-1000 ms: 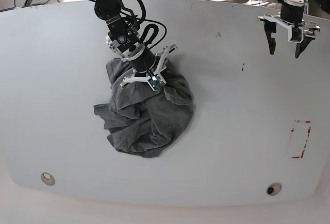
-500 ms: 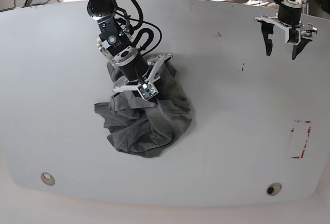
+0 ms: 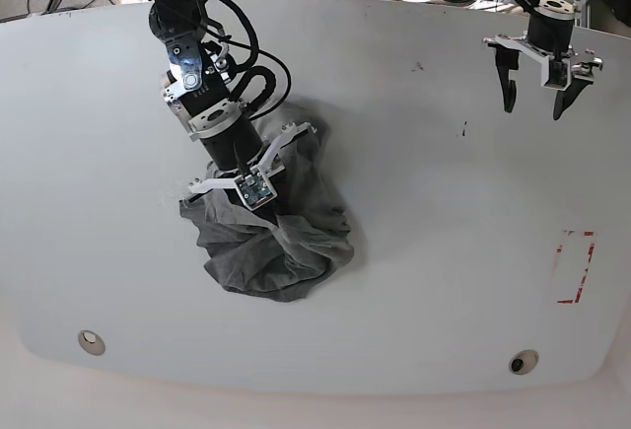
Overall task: Fold the T-shirt properly
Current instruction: 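Lift the gripped shirt with the right gripper and drag it outward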
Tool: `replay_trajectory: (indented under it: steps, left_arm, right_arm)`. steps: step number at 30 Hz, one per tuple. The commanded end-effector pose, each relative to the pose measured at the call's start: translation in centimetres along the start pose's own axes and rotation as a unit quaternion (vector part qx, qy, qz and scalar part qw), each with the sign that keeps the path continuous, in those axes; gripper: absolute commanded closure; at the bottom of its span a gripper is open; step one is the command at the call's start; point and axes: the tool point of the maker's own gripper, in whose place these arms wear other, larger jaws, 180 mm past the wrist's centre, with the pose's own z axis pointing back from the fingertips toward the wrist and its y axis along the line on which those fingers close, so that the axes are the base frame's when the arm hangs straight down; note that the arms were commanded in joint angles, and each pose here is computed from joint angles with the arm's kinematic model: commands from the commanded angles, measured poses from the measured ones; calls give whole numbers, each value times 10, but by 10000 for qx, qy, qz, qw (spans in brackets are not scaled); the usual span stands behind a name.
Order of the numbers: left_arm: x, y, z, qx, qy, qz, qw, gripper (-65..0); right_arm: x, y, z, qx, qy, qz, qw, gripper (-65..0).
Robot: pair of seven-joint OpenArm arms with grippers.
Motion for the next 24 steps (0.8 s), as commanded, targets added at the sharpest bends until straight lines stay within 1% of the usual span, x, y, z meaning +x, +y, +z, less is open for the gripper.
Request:
replay_trajectory:
  steps: [1,8,10,18,20,24]
  left_arm:
    - [10,5,-1,45,-171,-82,9998,-440]
    - [13,6,-5,66,-213,-82,9997,-440]
    - [17,10,-8,119,-276,-79,9995,-440]
    - [28,14,-20,190,-389,-39,9991,-440]
    - [38,17,-32,243,-475,-12,9986,-448]
    - [47,16,-45,245,-530,42,9983,-447]
  right_arm:
    - [23,-19,3,-218,-415,115,9988,-6]
    - [33,-39,6,-460,-538,197,9973,-6]
    - [40,-51,5,-594,-603,229,9962,-7]
    - [53,-68,1,-777,-754,281,9937,-8]
    - [58,-71,-2,-784,-806,306,9932,-3]
    - [62,-76,-5,-838,-845,321,9924,-4]
